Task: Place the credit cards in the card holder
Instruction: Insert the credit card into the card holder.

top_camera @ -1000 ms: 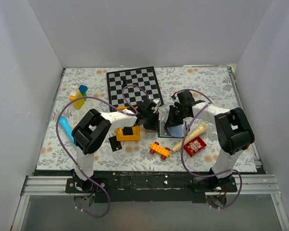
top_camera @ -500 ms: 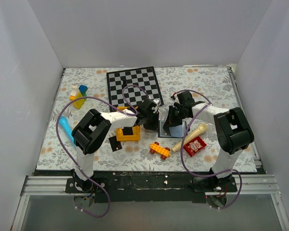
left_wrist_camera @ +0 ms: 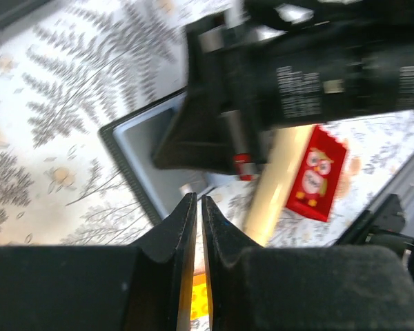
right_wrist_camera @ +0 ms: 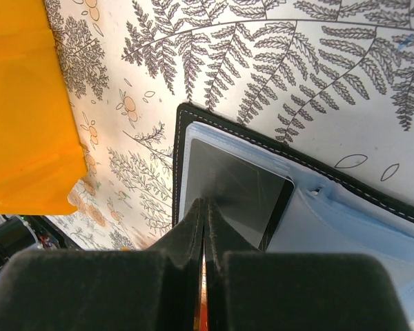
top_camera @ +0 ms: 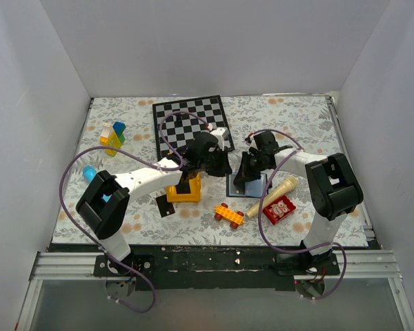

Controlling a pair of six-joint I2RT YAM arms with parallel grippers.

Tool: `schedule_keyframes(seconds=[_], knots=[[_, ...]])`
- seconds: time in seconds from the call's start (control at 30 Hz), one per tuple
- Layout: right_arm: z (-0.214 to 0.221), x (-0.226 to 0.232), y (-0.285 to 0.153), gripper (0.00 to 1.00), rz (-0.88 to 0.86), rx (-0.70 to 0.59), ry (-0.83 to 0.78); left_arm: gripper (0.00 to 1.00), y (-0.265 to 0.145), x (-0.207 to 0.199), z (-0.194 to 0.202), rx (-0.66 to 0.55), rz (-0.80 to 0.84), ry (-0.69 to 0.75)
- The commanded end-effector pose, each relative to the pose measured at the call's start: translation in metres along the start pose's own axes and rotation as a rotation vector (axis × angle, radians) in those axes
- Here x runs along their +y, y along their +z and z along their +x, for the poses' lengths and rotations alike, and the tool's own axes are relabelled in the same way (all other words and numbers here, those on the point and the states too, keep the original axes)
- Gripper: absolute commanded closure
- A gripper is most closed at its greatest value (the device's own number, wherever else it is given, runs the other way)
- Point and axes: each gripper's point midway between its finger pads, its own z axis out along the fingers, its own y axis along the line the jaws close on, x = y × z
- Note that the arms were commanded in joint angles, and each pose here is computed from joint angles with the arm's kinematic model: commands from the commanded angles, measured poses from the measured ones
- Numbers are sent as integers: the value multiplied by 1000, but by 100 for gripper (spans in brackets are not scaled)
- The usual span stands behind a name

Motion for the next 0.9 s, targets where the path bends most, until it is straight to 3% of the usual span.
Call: schedule_keyframes(seconds=[0.0,0.27,0.43,0.63,0.87], knots=[[2,-2,6,99,-5,2,-3,92,-17,-45,-22,-97,132,91],[-14,10,-25,99,19,-102,-48,94,4,-20,2,-35,35,41],[-19,-13,-50,99,197,-180,-29,94,11,-16,5,-13,15,40],[-10,-50,-73,99,424,-183,26,93,12,-6,7,-4,-6,20],[-1,-71,-80,99,526,-175,55,93,10,7,7,-2,-14,-19]])
